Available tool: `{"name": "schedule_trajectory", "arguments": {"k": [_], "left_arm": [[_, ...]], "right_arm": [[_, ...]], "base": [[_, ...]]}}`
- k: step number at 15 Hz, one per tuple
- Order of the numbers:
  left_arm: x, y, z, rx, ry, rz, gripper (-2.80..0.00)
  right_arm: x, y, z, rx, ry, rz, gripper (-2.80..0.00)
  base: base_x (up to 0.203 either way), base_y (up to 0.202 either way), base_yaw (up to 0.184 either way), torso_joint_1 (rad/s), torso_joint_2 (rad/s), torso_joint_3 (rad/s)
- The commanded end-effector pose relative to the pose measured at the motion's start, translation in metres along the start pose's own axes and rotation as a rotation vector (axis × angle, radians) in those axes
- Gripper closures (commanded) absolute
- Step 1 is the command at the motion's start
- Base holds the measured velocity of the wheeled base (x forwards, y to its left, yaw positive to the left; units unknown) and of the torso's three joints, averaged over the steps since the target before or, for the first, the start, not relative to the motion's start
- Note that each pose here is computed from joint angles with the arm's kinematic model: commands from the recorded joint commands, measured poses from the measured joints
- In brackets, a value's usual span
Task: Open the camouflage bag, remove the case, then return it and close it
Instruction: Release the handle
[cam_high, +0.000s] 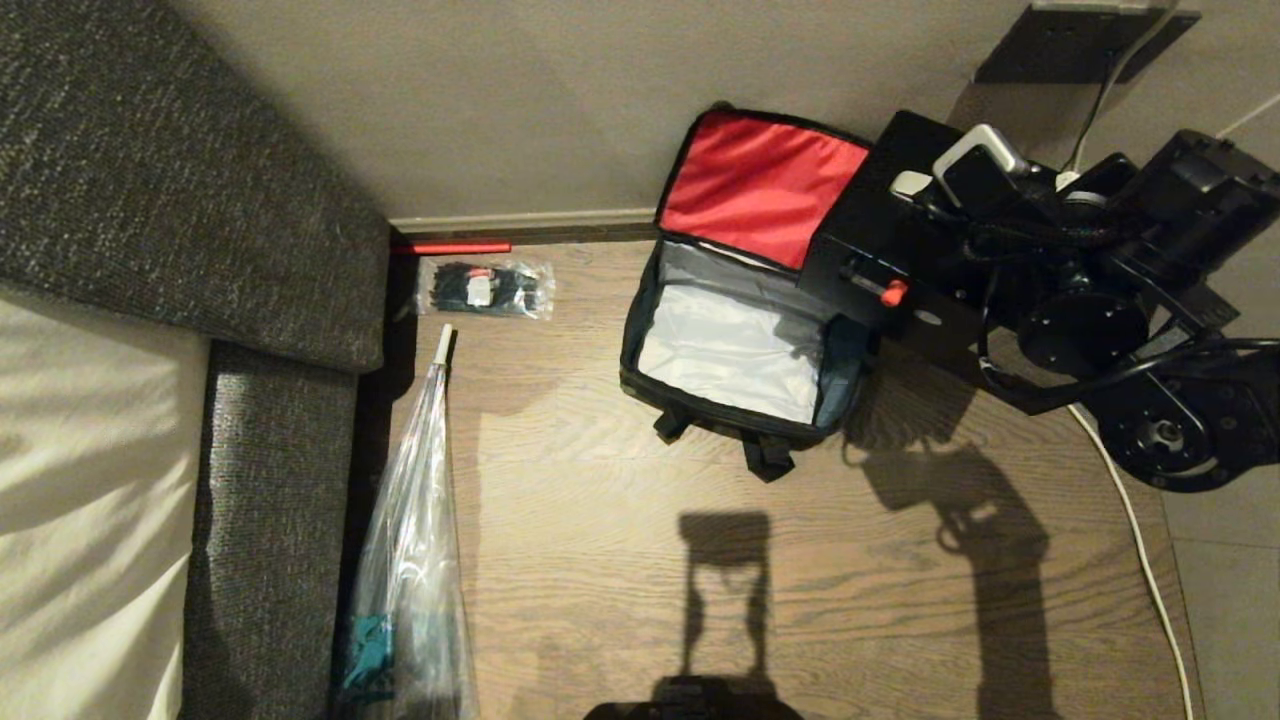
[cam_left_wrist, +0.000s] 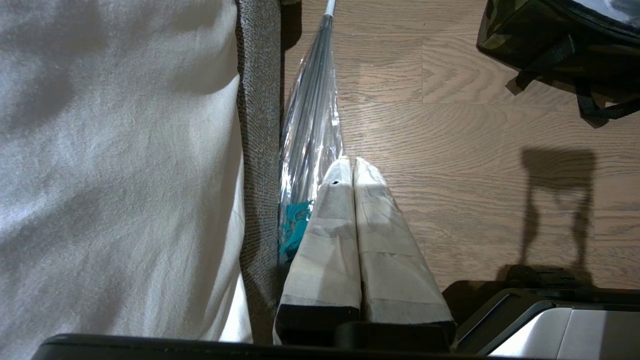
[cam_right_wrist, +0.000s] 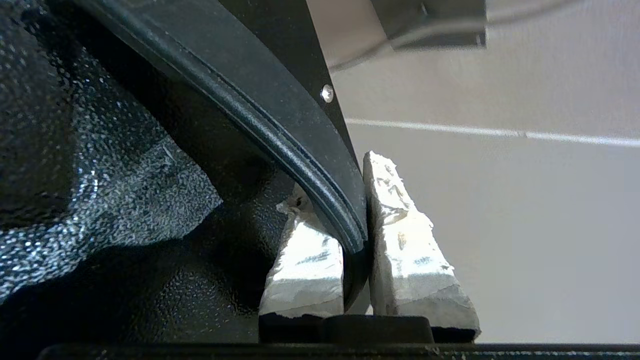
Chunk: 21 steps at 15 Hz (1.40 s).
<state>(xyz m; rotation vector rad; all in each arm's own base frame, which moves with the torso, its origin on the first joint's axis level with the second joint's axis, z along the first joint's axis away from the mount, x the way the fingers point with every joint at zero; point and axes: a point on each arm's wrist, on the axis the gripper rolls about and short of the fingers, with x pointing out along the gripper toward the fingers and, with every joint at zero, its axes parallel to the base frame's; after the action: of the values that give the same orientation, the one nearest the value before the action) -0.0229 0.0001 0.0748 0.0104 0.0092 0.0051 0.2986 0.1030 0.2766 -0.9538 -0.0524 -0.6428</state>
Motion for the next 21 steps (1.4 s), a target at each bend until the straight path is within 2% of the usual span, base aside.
{"name": "schedule_trajectory", "arguments": {"k": [1,13,21], "left_arm": [[0.000,0.000,0.000,0.000,0.000,0.001,0.00],[0.000,0.000,0.000,0.000,0.000,0.001,0.00],[0.000,0.000,0.000,0.000,0.000,0.001,0.00]], "right_arm": [[0.008,-0.004,-0.009,-0.009,0.033,-0.031,0.00],[0.042,-0.009,-0.054,-0.040,0.165,-0.113,0.00],[0.070,0.010,-0.088,-0.091,0.264,-0.128,0.00]], "base": [[0.000,0.000,0.000,0.000,0.00,0.000],[0.000,0.000,0.000,0.000,0.00,0.000],[0.000,0.000,0.000,0.000,0.00,0.000]]}}
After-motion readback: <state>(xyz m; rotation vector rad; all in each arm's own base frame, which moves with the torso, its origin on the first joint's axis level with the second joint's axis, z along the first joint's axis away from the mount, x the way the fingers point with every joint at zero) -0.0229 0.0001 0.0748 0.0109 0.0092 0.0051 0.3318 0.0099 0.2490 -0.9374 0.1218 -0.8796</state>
